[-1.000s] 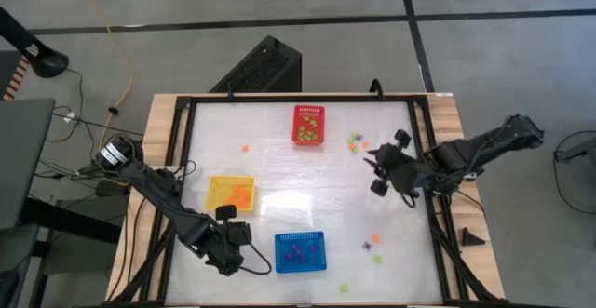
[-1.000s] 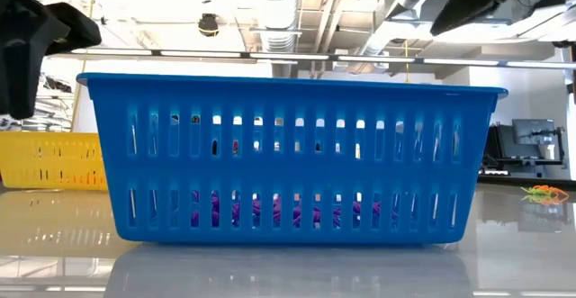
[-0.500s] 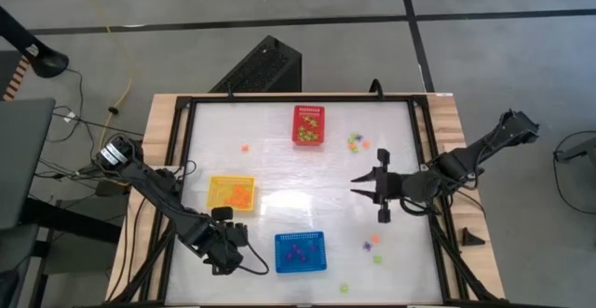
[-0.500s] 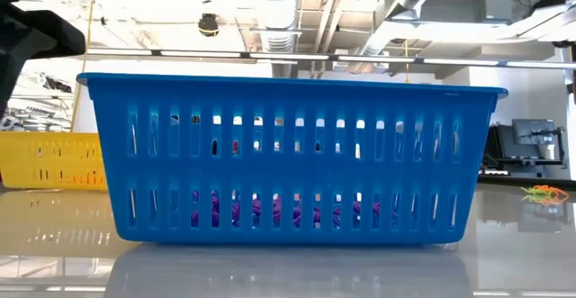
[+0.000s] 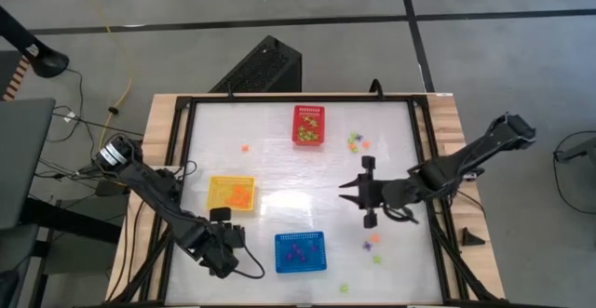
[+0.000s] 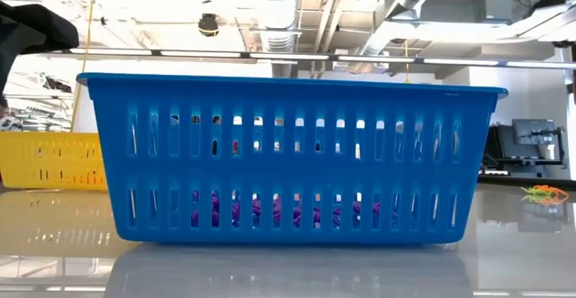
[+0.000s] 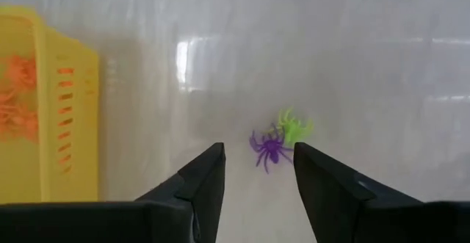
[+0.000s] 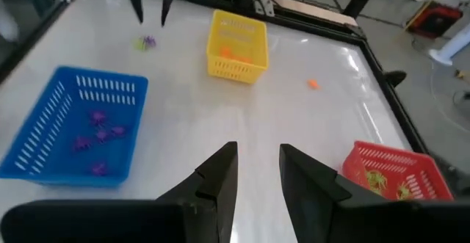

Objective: Sort Halloween decoration
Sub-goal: Put the purple spider toy into the blue basket

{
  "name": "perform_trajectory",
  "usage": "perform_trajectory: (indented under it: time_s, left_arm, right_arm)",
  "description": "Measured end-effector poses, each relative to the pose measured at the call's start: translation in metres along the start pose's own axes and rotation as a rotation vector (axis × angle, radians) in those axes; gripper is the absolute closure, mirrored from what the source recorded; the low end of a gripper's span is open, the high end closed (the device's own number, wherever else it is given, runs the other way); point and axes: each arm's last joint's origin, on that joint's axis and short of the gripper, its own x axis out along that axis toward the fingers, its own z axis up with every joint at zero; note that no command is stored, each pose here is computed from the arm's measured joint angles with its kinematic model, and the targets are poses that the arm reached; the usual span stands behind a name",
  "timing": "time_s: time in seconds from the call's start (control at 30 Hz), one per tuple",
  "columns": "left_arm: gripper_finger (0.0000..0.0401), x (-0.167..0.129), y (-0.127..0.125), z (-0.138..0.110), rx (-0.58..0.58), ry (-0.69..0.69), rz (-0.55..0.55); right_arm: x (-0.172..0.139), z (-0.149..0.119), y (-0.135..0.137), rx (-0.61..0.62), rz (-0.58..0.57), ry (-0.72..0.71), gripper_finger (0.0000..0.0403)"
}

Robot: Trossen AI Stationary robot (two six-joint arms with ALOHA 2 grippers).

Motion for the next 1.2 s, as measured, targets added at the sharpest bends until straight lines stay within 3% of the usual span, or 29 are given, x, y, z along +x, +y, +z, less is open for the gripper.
perform_trajectory:
  time_s: [0.23, 0.47, 0.73, 0.97, 1.2]
  left_arm:
    - [0.0248, 0.015, 0.006, -0.017, -0.037, 0.068, 0.019]
    - [0.0248, 0.027, 0.003, -0.022, -0.066, 0.057, -0.067]
    - [0.0248, 0.027, 0.002, -0.021, -0.053, 0.028, -0.072]
    - [0.0248, 0.047, 0.006, -0.03, -0.079, -0.015, -0.153]
    - [0.0248, 0.049, 0.009, -0.033, -0.096, 0.004, -0.133]
  right_arm:
    - [0.012, 0.003, 0.007, -0.097, -0.003, -0.024, 0.0269]
    - [0.012, 0.003, 0.007, -0.098, -0.003, -0.027, 0.0269]
    - [0.012, 0.003, 0.007, -0.09, -0.002, -0.026, 0.0269]
    - [0.012, 0.002, 0.007, -0.093, -0.002, -0.019, 0.0269]
    - [0.012, 0.002, 0.007, -0.093, -0.002, -0.019, 0.0269]
